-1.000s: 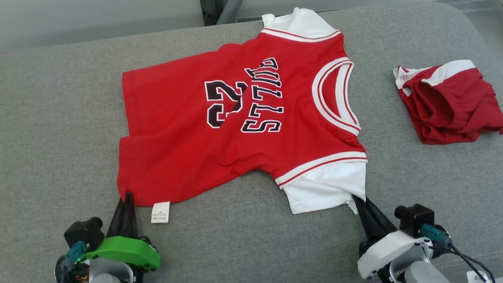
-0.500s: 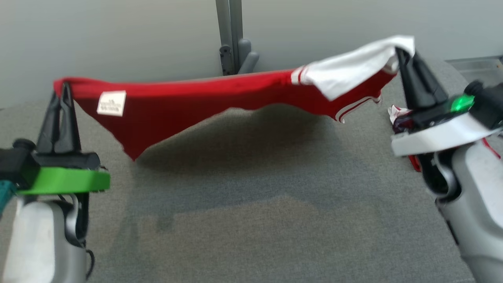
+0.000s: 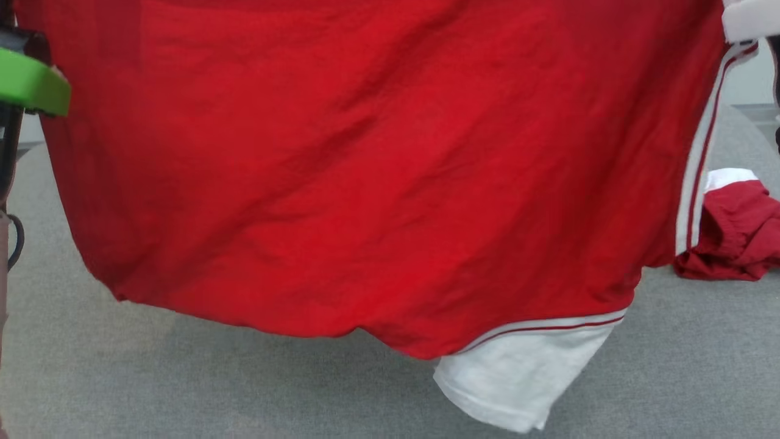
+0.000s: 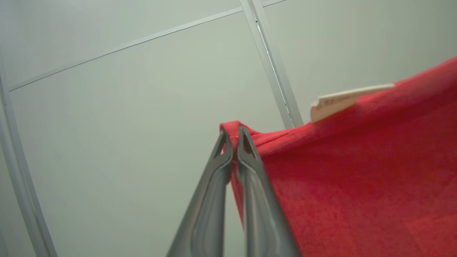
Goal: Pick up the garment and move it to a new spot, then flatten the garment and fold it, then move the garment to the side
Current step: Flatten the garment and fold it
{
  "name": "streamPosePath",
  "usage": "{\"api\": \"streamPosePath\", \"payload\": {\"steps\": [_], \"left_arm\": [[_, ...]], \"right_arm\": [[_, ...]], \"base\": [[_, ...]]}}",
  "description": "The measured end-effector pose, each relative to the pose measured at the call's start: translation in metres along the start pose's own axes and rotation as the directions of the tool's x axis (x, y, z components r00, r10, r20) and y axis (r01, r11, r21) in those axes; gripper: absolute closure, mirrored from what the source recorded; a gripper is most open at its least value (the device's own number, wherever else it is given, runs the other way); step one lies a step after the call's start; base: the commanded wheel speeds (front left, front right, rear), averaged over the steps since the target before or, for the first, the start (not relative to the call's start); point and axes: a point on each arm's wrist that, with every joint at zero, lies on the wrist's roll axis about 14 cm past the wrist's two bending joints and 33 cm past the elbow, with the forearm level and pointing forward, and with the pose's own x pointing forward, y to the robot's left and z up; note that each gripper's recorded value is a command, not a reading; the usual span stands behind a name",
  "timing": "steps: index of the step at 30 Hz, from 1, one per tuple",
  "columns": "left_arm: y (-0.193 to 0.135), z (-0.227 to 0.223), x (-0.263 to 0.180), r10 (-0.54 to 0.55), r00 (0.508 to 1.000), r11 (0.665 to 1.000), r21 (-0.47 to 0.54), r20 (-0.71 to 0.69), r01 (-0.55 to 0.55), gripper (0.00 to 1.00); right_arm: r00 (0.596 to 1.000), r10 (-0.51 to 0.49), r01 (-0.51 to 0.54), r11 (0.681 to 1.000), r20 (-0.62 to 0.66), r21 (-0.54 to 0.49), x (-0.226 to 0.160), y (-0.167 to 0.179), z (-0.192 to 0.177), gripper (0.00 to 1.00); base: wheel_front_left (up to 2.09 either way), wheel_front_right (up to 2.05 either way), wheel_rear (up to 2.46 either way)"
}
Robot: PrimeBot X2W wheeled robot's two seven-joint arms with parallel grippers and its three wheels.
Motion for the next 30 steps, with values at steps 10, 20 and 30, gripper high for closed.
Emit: {"api": "streamPosePath", "payload": {"steps": [10,20,30], "left_arm": [[-0.001,-0.097,0.052,-0.005,0.982,1.000,-0.015,-0.188,0.002,1.00],[0.002,-0.168,0.118,0.025,0.993,1.000,-0.005,-0.115,-0.026,1.00],[-0.083,-0.327,0.003,-0.078,0.873,0.971,-0.236,-0.482,-0.043,1.00]], "right_arm": [[0.988,-0.070,0.076,0.996,-0.139,0.044,0.050,-0.028,-0.111,1.00],[0.978,-0.178,0.174,0.983,-0.109,-0.052,0.086,-0.081,-0.188,1.00],[0.837,-0.136,0.193,0.980,-0.531,0.054,-0.076,-0.053,-0.330,1.00]], "base": [[0.00,0.00,0.00],[0.00,0.00,0.00],[0.00,0.00,0.00]]}}
